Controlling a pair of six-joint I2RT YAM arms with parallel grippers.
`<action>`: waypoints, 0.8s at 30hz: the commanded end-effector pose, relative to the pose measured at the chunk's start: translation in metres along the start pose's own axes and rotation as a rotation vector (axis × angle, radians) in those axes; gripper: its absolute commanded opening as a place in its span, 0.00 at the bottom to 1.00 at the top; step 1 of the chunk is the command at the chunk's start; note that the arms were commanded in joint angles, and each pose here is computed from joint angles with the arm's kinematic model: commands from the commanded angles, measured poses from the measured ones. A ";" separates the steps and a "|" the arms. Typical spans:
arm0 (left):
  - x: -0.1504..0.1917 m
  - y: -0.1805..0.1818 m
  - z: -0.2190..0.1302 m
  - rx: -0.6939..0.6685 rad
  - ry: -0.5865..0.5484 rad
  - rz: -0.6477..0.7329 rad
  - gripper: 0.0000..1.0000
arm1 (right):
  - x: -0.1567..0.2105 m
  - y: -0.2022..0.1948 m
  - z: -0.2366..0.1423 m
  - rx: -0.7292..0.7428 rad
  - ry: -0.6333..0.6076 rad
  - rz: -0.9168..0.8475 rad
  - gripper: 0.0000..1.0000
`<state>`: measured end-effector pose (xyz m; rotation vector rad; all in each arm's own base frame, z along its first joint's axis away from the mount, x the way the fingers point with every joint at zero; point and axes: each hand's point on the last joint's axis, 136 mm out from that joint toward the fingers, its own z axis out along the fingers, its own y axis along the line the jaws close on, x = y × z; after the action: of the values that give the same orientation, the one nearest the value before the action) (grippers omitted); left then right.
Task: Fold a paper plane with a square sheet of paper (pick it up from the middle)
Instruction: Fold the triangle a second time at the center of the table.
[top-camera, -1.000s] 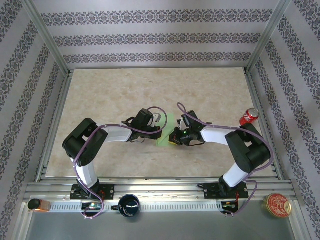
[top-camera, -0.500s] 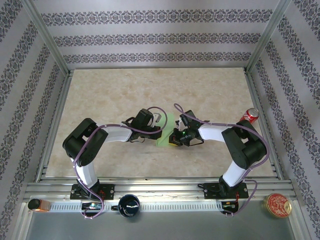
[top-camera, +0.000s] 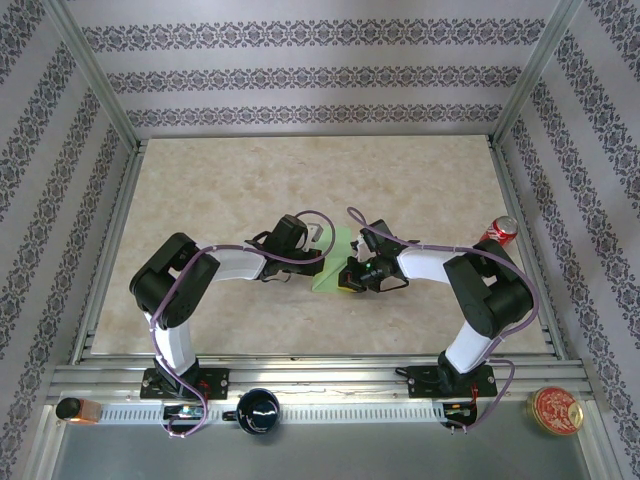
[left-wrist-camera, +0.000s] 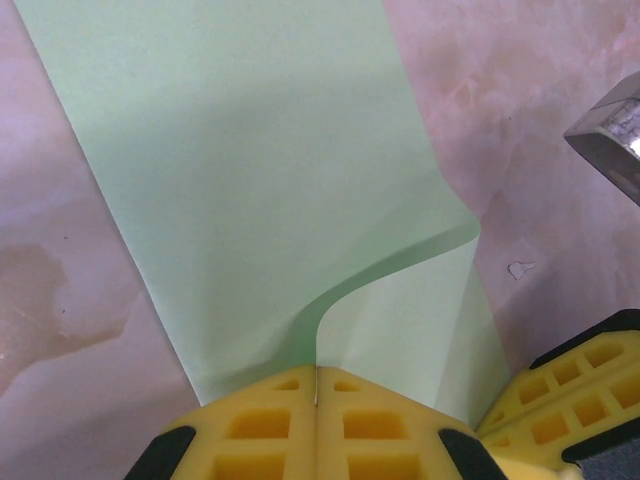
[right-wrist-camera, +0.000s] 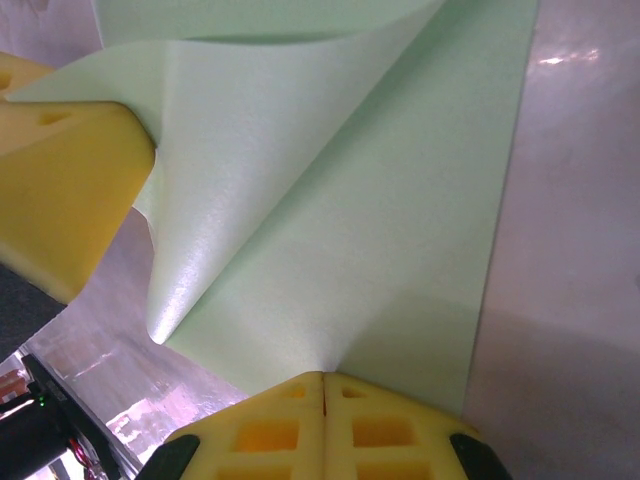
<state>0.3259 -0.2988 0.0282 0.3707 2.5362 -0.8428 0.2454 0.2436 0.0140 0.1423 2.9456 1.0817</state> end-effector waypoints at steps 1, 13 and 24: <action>-0.007 0.005 -0.001 -0.008 -0.006 0.010 0.00 | 0.011 -0.027 0.003 0.088 0.043 0.057 0.00; -0.005 0.007 -0.004 -0.016 -0.012 -0.016 0.00 | 0.008 -0.024 0.002 0.083 0.033 0.063 0.00; -0.006 0.006 -0.008 -0.018 -0.011 -0.019 0.00 | 0.007 -0.024 0.001 0.081 0.028 0.066 0.00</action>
<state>0.3275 -0.2968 0.0284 0.3618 2.5364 -0.8398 0.2462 0.2424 0.0141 0.1531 2.9486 1.0830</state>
